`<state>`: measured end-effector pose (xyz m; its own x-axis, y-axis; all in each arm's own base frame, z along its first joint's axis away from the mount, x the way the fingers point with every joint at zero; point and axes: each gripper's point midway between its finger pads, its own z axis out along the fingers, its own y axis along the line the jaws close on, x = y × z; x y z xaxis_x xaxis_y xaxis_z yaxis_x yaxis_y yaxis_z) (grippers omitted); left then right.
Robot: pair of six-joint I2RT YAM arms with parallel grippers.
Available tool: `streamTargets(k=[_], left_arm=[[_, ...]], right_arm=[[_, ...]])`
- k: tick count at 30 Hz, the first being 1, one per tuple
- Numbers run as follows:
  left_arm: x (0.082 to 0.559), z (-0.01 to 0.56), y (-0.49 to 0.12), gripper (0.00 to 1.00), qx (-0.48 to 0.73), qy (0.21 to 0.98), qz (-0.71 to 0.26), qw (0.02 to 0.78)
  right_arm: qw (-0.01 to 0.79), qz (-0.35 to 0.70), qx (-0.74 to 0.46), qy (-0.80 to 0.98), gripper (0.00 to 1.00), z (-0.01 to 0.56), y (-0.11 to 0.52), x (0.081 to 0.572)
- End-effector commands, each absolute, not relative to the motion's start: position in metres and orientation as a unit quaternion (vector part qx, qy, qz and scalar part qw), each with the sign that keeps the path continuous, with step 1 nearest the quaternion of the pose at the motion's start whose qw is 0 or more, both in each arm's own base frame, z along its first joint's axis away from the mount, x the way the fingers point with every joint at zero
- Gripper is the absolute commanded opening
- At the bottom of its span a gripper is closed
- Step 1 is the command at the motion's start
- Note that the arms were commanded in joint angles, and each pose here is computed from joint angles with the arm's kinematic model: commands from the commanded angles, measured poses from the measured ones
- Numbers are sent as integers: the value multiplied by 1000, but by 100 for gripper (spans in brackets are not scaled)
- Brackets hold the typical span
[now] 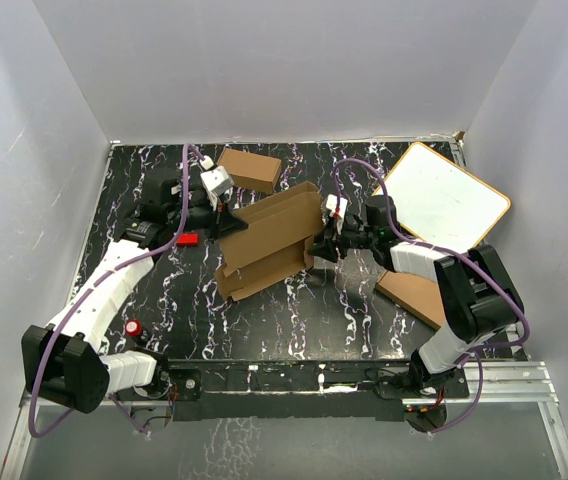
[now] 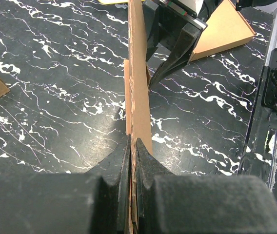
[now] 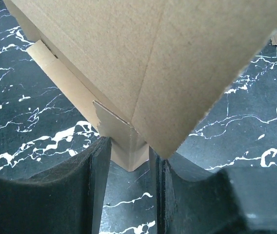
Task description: Fold the paper box
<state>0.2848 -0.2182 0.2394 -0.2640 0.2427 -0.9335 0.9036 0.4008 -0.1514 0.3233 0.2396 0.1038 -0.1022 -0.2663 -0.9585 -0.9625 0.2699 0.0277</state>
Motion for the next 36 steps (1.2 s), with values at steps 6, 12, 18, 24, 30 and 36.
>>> streamTargets(k=[6,12,18,24,30,36], left_arm=[[276,238,-221,0,412,700,-382,441],[275,239,-222,0,412,699,-384,440],[276,238,-221,0,409,701,-383,441],[284,247,-222,0,369,712,-387,455],[296,263,-225,21,280,721,-416,478],[297,269,-223,49,214,724,-439,487]], right_arm=[[490,381,-490,612,34,109,257,320],[483,394,-483,616,25,107,260,321],[478,399,-482,616,13,105,262,320],[476,383,-469,638,8,112,259,330],[448,345,-468,679,8,118,248,347],[441,326,-464,696,8,128,230,352]])
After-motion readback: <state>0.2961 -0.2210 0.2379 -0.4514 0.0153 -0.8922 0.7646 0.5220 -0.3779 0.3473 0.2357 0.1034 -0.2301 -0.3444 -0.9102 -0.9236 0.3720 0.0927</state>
